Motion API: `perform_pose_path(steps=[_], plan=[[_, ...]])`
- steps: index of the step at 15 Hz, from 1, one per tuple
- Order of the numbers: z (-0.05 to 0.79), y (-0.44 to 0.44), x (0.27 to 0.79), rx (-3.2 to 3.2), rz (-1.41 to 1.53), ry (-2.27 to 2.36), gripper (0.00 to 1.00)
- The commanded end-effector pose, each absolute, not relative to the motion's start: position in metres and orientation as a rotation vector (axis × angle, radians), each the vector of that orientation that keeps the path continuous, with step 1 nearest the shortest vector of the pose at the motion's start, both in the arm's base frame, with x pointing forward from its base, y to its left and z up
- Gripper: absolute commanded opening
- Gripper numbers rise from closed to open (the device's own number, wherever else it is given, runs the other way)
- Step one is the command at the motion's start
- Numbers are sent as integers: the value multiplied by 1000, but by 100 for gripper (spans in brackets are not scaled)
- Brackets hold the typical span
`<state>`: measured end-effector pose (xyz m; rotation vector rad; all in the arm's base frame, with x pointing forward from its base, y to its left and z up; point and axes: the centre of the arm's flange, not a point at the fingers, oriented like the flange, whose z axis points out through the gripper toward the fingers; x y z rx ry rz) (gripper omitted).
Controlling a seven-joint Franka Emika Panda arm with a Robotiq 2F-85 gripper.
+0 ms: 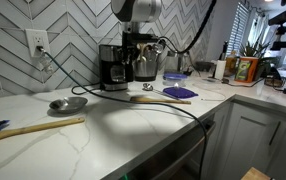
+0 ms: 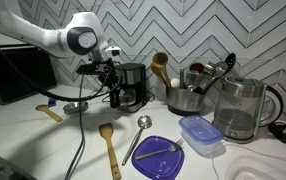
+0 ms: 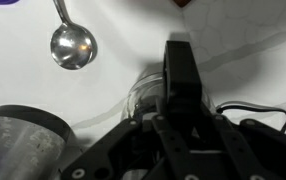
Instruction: Pick up the coffee jar and slot it into the coffee machine
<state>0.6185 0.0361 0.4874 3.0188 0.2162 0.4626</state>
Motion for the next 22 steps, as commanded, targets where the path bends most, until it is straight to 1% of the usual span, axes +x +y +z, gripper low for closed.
perform_pose_path(steps=[1,12,22], plan=[[485,53,632,3004,476,247,7],[489,82,620,3050,383,373,7],[481,72,634,3037,429,235,7]])
